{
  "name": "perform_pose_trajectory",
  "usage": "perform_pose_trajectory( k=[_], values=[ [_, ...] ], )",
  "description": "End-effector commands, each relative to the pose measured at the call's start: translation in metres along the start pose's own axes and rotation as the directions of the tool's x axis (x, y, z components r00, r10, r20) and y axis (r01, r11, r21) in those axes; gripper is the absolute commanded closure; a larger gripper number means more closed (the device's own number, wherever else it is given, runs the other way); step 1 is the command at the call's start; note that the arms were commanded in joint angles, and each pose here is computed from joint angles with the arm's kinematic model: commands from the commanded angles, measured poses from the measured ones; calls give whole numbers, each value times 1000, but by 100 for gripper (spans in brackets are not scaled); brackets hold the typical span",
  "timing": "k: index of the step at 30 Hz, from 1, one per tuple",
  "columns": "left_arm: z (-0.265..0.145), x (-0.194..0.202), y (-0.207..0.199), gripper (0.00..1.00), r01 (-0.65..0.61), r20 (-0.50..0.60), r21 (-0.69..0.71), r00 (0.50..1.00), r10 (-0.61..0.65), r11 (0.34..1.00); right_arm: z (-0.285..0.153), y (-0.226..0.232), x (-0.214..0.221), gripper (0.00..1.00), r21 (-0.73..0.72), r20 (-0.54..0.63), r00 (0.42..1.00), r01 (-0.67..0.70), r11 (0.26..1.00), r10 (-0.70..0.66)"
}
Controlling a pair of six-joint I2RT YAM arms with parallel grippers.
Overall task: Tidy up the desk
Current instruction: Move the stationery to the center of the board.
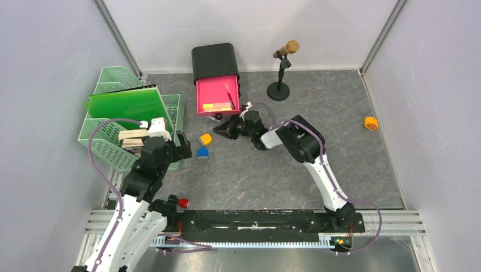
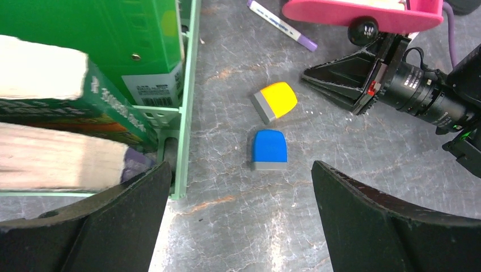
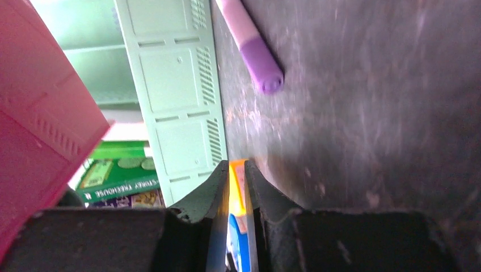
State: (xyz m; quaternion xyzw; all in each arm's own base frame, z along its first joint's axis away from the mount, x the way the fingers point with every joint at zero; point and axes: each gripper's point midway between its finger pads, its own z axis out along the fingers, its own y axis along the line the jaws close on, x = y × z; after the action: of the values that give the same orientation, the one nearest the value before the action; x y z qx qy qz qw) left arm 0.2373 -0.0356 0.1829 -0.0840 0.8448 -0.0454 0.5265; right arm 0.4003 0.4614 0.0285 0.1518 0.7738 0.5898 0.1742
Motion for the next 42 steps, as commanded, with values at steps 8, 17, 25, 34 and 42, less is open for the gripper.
perform_pose_trajectory(
  k=[8,17,25,34,42],
  values=[
    [24,7,-58,0,58,-187,209,982,-18,976,-63,-50,28,80,175,-86,995,67,982,-53],
    [58,14,-73,2,146,-196,223,975,-103,964,-73,-41,11,80,138,-53,997,54,989,-47],
    [89,22,-71,4,156,-234,145,965,-119,977,-43,-2,-12,79,48,-20,999,35,998,-34],
    [101,20,-72,6,120,-231,141,969,-86,983,-24,44,-49,79,-25,42,999,5,1000,-4],
    [106,24,-63,5,96,-238,100,969,-70,990,-15,74,-63,79,-82,59,998,-24,996,29]
  ],
)
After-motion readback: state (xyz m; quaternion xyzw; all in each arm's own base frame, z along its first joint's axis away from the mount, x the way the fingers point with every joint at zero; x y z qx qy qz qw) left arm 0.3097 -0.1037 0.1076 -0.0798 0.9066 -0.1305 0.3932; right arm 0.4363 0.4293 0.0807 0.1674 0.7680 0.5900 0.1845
